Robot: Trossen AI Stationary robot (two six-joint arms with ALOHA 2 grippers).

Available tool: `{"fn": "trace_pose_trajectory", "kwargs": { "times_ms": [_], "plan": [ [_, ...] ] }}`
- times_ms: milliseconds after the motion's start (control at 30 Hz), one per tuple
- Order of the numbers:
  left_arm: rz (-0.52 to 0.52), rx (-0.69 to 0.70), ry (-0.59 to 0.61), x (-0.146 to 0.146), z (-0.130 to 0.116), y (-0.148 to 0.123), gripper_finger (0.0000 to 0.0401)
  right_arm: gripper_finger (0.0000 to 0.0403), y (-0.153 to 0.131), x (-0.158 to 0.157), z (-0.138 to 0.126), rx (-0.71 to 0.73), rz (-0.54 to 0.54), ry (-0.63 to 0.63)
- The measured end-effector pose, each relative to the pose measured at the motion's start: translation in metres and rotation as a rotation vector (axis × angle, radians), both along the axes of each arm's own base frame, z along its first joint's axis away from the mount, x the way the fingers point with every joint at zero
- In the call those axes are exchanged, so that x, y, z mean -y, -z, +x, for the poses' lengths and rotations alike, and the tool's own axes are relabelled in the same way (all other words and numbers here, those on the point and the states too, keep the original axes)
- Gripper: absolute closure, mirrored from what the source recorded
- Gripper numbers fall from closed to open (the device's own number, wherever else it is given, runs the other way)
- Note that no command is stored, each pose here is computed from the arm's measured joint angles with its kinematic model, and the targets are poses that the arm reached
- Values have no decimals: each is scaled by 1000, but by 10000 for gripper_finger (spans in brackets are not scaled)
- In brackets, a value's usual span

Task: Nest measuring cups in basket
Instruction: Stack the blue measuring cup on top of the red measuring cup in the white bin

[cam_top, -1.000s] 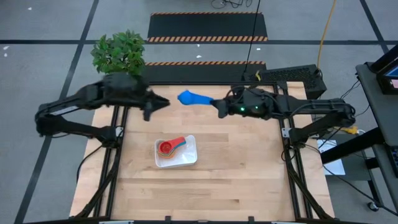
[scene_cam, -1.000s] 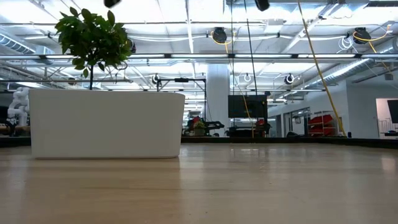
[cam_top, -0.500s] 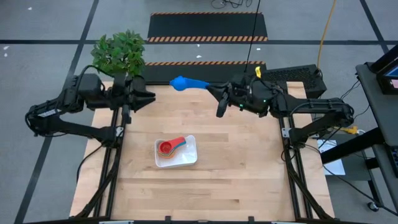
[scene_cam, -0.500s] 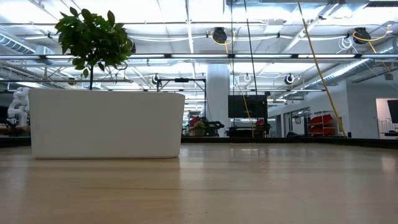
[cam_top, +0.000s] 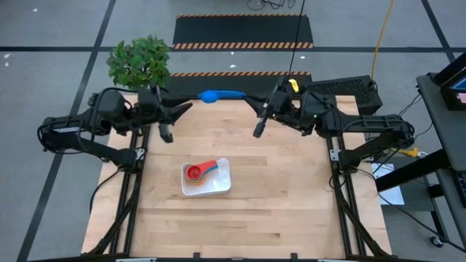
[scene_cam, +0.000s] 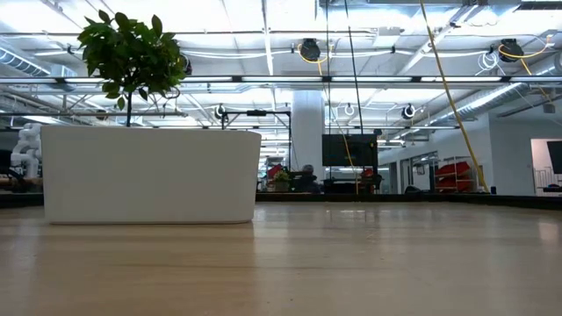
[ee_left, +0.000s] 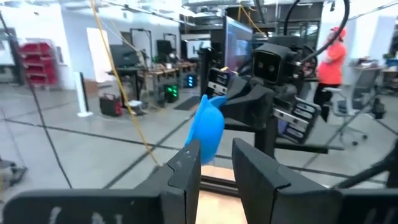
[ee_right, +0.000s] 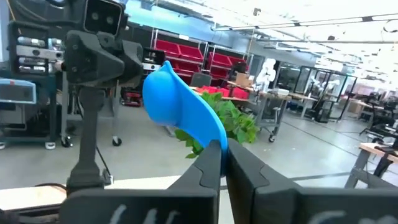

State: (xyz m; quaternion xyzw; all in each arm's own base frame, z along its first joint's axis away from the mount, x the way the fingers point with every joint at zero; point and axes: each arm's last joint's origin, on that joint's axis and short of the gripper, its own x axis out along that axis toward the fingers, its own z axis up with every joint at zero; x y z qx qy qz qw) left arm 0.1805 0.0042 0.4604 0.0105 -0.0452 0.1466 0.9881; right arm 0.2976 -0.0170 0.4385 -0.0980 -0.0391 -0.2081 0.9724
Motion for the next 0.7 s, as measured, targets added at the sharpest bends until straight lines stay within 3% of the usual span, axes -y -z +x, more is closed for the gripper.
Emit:
{"fn": "trace_pose_trajectory", "kwargs": {
  "times_ms": [233, 700],
  "plan": [
    [51, -4, -10, 0, 11, 1, 308, 402, 0, 0, 0, 3, 5, -29],
    [7, -12, 3, -13, 17, 5, 308, 403, 0, -1, 1, 21, 47, -62]
  ]
}}
